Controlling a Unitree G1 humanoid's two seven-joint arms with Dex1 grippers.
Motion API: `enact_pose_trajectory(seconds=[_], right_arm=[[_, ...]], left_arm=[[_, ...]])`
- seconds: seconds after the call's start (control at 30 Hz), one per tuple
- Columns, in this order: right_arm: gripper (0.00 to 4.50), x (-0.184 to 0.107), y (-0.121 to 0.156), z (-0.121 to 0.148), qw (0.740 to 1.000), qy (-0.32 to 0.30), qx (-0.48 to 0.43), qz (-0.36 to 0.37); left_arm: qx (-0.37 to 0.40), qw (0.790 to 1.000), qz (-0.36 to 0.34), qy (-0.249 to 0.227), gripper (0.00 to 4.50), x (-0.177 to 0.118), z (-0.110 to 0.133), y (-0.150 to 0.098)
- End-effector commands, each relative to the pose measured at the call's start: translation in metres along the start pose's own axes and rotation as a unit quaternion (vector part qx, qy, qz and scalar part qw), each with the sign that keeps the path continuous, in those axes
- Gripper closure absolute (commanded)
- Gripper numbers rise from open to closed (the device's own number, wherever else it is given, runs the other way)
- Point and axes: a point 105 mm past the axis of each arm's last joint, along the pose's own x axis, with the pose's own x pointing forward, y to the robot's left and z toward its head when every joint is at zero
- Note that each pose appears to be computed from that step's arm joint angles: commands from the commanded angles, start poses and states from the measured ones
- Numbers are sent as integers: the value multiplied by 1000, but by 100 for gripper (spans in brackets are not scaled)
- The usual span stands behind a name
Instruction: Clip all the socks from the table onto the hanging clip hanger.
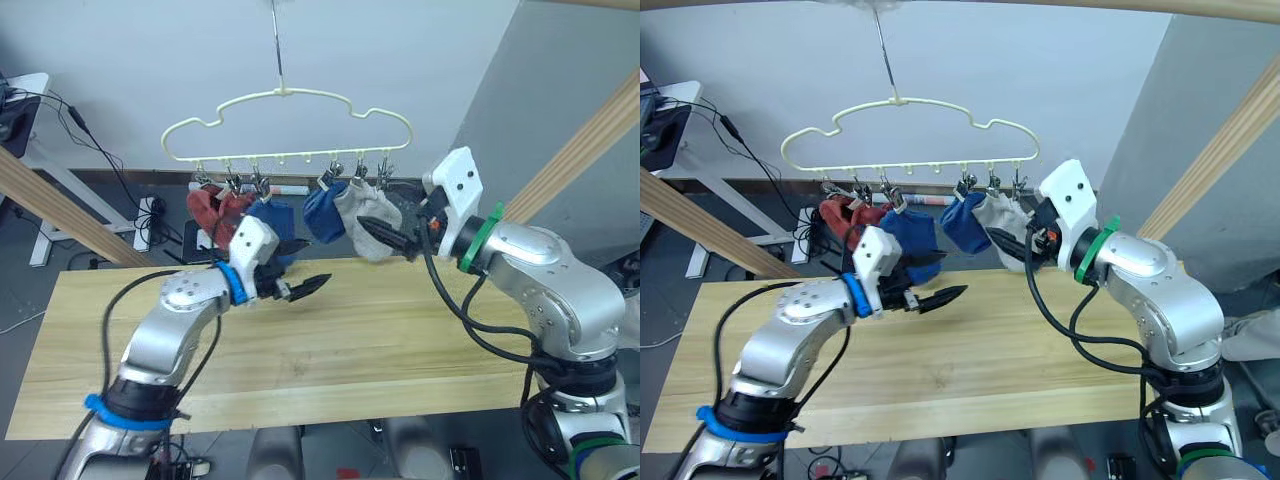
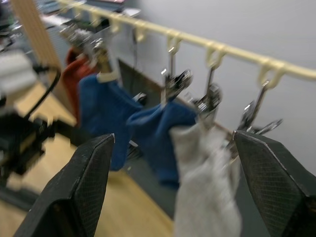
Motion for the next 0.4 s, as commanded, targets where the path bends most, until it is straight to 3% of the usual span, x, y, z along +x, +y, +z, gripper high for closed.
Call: enact_pose_trajectory(seconds=[0.03, 0.2, 0.4], right_arm=[[49, -19, 0, 10, 998, -10, -60, 34], [49, -37, -24, 5, 995, 7, -99, 25], [49, -45, -36, 9, 992, 6, -124, 32]], left_arm=[[5, 999, 23, 27, 57, -43, 7, 5], [12, 984, 125, 123, 57, -106, -5, 43], [-15, 979, 166, 121, 57, -138, 0, 64]])
